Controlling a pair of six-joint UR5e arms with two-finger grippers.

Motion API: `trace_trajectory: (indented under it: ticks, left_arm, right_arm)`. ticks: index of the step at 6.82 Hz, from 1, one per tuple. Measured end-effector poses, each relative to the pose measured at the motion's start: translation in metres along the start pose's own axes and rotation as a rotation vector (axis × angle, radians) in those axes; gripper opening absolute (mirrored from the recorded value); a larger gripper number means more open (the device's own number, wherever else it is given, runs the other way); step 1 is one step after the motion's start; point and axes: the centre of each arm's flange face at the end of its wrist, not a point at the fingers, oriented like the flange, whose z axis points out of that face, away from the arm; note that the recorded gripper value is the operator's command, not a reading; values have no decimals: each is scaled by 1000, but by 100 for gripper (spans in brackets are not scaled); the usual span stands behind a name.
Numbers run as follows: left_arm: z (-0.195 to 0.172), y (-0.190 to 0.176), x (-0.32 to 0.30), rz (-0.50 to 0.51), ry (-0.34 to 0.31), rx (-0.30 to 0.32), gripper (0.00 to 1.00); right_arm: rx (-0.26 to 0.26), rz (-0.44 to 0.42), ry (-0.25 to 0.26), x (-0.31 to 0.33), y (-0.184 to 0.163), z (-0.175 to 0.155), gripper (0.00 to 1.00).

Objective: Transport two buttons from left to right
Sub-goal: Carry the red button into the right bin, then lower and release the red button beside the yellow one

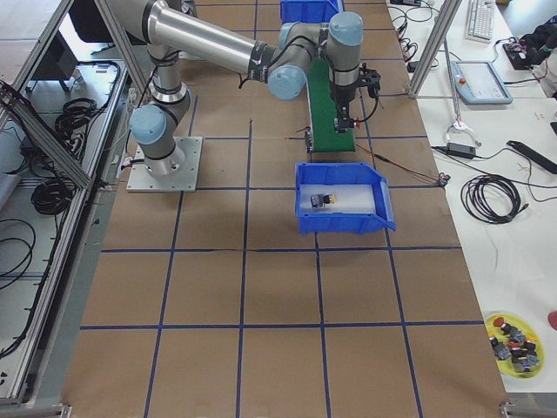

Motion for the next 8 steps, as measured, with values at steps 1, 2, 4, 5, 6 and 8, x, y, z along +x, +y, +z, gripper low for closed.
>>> trace_trajectory:
  ticks: [1,2,4,5,6,8]
  left_arm:
    - [0,0,0,0,0,0,100]
    - [0,0,0,0,-1,0,100]
    - [1,-1,0,0,-1,0,100]
    - [1,-1,0,0,0,0,100]
    - [1,-1,0,0,0,0,100]
    - [1,-1,0,0,-1,0,100]
  right_arm:
    - [-20,-9,0,40,1,8,6]
    - [-34,-5,-3,67,-6,29,5]
    - [-37,-28,29,102,-34,78,5]
    - [-43,-51,36,112,-48,96,5]
    - [-56,-65,34,117,-57,113,5]
    - [-94,-77,12,117,-62,147,5]
